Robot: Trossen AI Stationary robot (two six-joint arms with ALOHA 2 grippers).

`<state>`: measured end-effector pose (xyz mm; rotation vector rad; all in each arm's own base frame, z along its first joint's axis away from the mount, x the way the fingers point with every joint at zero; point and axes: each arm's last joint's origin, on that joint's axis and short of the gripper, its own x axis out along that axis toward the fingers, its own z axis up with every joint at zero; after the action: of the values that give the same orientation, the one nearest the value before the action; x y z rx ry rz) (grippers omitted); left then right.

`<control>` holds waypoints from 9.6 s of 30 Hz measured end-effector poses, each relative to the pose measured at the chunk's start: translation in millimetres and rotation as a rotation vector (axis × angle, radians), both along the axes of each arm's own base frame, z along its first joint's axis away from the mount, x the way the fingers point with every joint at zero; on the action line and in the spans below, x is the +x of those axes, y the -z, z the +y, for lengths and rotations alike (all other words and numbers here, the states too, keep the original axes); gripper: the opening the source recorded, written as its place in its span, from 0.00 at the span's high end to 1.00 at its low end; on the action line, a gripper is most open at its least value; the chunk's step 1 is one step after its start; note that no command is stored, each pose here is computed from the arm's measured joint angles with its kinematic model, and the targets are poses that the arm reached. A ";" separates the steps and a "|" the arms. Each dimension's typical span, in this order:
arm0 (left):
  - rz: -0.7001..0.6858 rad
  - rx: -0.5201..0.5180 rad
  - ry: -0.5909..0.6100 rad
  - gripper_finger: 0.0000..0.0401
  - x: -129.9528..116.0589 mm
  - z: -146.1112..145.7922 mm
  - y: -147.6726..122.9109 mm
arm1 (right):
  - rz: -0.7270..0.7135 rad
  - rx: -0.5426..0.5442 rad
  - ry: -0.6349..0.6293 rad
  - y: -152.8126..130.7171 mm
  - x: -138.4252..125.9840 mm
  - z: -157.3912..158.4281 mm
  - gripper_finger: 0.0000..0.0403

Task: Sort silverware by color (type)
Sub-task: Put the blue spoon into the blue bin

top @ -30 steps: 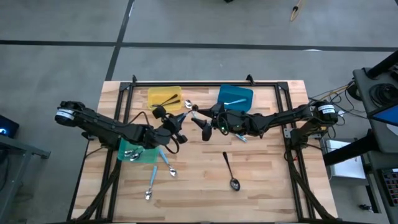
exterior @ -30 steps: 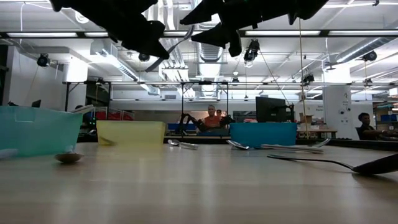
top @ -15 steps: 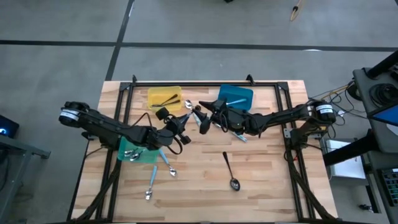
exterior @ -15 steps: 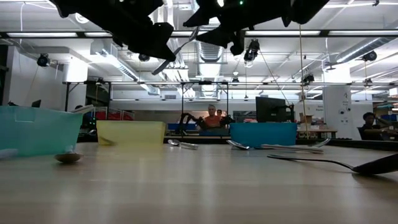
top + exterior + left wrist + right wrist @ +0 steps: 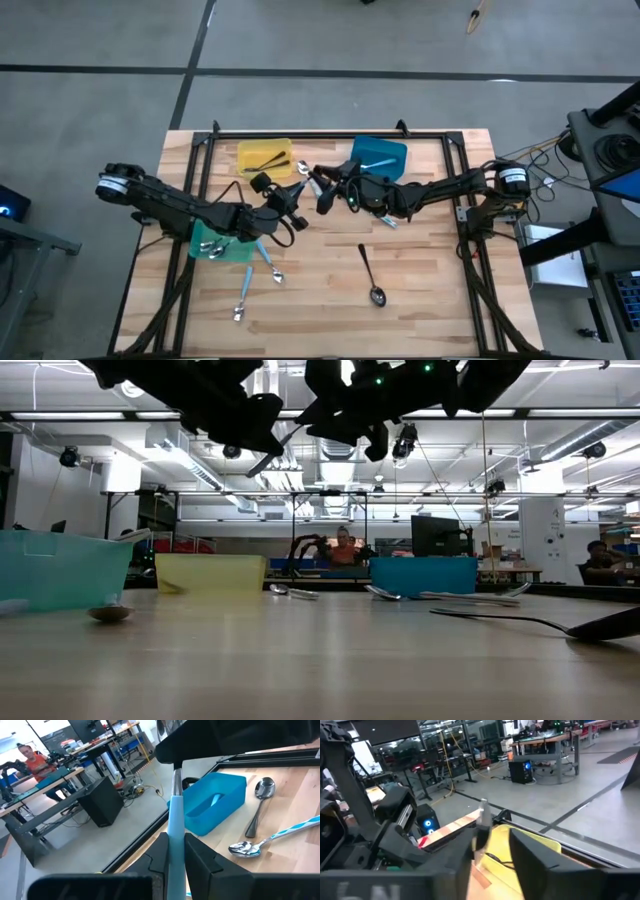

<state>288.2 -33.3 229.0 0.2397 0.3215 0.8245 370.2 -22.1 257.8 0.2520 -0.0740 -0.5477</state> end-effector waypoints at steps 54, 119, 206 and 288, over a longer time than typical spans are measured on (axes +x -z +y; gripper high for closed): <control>-0.203 -0.283 0.673 0.58 -8.7 -8.1 37.9 | 0.625 -0.205 -0.644 -39.5 2.2 27.7 0.97; -0.374 0.009 0.048 0.95 -2.5 5.1 29.4 | 0.322 -0.227 -0.098 -26.1 41.8 28.6 0.74; -0.194 0.347 0.169 0.59 -138.8 53.8 -92.0 | 1.399 0.165 -0.379 -51.1 -73.6 -194.7 0.94; -0.199 0.498 0.057 0.59 -181.4 60.4 -110.0 | 1.750 0.230 -0.732 98.9 -45.2 -241.8 0.89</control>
<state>106.8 27.0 339.0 0.6232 -0.0833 0.8553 325.0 -263.9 158.9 -0.0564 1.7220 0.1057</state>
